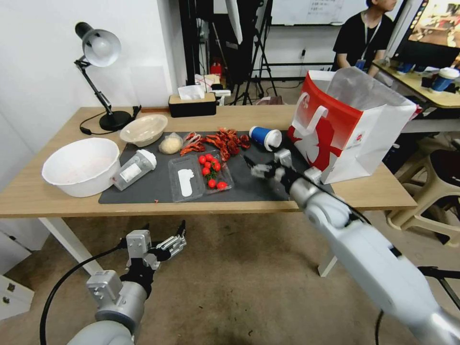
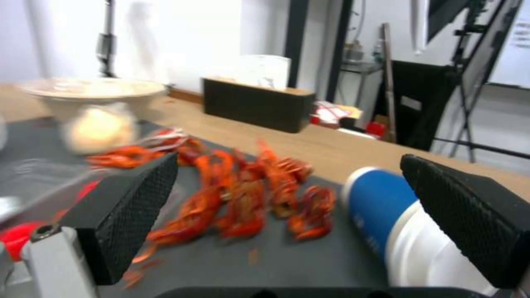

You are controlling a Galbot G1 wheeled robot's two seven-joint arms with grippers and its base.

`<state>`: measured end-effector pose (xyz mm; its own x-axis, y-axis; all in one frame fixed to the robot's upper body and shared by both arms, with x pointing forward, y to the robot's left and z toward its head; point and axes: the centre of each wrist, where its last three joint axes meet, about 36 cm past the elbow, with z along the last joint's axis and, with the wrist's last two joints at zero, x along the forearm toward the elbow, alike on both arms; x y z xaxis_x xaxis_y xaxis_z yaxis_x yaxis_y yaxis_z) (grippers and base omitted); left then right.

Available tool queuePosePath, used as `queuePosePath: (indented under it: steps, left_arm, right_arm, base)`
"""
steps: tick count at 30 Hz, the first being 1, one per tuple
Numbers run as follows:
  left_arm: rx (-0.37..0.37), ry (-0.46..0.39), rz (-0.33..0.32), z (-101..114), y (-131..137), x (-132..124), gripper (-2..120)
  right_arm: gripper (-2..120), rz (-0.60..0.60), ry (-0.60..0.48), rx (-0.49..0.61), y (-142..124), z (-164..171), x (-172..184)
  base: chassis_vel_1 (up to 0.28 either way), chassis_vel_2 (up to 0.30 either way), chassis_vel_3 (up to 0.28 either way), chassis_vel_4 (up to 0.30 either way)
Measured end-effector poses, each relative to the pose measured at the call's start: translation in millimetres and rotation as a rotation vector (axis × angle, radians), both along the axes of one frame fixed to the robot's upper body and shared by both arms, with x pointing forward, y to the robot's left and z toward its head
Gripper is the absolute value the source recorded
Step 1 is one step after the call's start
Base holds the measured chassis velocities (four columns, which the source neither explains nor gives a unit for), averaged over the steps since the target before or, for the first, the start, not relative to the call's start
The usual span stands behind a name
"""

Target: Pick up the trash from the table and place it into the takeout bag.

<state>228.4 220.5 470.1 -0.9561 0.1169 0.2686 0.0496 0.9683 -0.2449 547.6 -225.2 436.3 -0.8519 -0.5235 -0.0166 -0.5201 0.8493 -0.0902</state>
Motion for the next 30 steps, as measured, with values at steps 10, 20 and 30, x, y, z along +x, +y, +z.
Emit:
queuePosePath:
  steps: [10, 20, 30]
  left_arm:
    - [0.001, -0.004, 0.001, 1, 3, 1, 100]
    - [-0.001, -0.004, -0.003, -2, 3, 3, 100]
    - [-0.001, 0.003, 0.003, -5, 3, 2, 100]
  right_arm:
    - [100, -0.077, 0.024, -0.061, 5, 6, 39]
    - [100, -0.184, 0.022, -0.1, -4, 23, 66]
    - [100, -0.251, 0.047, -0.145, -10, 25, 87]
  base:
    - [0.0, 0.0, 0.0, 0.0]
    - [0.0, 0.0, 0.0, 0.0]
    - [0.0, 0.0, 0.0, 0.0]
